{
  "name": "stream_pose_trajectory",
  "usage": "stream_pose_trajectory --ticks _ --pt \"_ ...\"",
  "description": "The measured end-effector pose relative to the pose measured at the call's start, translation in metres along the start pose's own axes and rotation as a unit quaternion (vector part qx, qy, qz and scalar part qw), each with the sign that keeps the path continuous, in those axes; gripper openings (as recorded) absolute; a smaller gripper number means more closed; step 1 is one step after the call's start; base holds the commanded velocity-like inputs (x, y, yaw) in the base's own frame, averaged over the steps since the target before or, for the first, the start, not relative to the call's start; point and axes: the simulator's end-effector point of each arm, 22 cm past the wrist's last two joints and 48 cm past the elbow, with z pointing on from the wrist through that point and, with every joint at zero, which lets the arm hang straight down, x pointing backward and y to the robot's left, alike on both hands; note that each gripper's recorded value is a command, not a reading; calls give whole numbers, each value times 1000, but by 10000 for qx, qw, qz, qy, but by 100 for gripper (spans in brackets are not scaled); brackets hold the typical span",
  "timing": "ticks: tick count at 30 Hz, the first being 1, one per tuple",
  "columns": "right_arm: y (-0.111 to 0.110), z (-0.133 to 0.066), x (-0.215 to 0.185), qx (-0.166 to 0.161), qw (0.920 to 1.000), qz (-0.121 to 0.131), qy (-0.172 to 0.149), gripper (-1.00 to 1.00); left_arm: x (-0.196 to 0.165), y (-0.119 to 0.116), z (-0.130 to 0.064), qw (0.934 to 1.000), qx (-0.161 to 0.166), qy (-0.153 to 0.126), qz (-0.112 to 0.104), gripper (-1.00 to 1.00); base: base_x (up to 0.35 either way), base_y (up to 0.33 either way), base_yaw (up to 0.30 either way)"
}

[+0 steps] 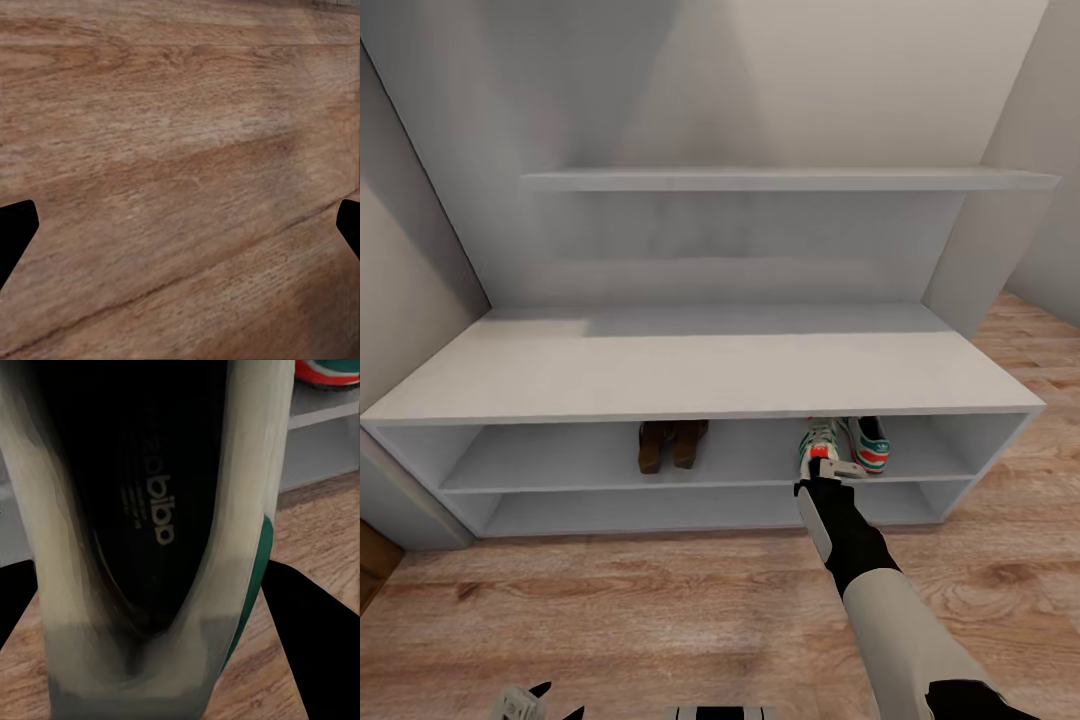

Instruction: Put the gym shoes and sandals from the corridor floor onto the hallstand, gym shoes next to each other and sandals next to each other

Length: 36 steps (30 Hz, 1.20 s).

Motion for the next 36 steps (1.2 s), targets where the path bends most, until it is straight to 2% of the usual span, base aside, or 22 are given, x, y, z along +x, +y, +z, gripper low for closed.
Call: stream_pose_trajectory --ticks 22,36 --pt "0 0 1 -1 10000 0 8 -100 0 1 -1 10000 -9 2 -2 100 96 -1 0" --pt "1 0 0 -14 10000 23 2 -100 0 1 -1 10000 -8 3 -6 100 99 -59 0"
